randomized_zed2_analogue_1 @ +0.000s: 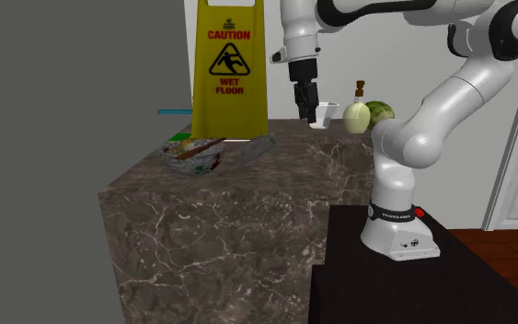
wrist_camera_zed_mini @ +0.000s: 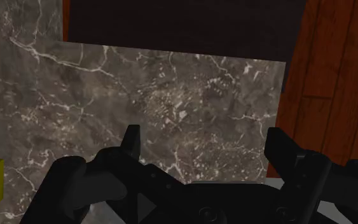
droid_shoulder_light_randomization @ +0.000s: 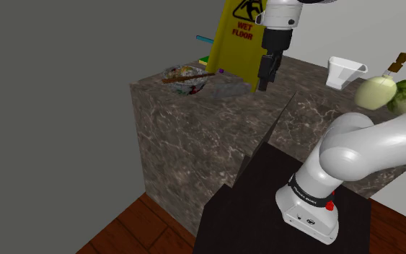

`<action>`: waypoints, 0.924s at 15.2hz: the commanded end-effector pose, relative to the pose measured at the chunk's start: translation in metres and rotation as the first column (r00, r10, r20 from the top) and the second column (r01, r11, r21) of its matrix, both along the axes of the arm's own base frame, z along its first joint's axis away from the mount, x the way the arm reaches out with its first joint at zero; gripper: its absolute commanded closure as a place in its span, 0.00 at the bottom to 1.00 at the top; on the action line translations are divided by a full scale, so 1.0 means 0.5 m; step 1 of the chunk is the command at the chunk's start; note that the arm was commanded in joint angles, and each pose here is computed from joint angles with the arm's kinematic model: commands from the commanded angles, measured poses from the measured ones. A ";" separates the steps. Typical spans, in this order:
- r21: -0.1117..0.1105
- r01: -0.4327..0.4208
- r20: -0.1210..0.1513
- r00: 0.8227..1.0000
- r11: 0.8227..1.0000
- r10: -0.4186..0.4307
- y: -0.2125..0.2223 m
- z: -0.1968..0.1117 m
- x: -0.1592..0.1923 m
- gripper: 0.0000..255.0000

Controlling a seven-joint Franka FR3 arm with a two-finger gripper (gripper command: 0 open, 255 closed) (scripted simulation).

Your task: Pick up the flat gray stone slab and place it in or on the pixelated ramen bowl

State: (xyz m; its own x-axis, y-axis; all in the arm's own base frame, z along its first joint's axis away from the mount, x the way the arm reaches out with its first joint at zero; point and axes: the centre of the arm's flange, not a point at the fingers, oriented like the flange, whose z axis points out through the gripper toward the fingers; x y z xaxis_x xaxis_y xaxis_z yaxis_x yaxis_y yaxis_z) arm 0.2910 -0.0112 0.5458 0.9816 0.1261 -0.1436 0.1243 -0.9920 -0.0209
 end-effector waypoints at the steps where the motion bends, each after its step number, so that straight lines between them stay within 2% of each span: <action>1: 0.000 0.000 0.000 1.000 1.000 0.000 0.000 0.000 0.000 0.00; 4: -0.048 -0.145 0.020 0.989 0.988 0.146 -0.016 -0.028 0.056 0.00; 7: -0.098 -0.285 0.033 0.957 0.954 0.289 -0.026 -0.054 0.114 0.00; 10: -0.149 -0.417 0.038 0.903 0.897 0.427 -0.027 -0.078 0.173 0.00; 13: -0.199 -0.539 0.036 0.831 0.819 0.555 -0.022 -0.101 0.233 0.00; 14: -0.204 -0.548 0.036 0.824 0.811 0.566 -0.021 -0.103 0.238 0.00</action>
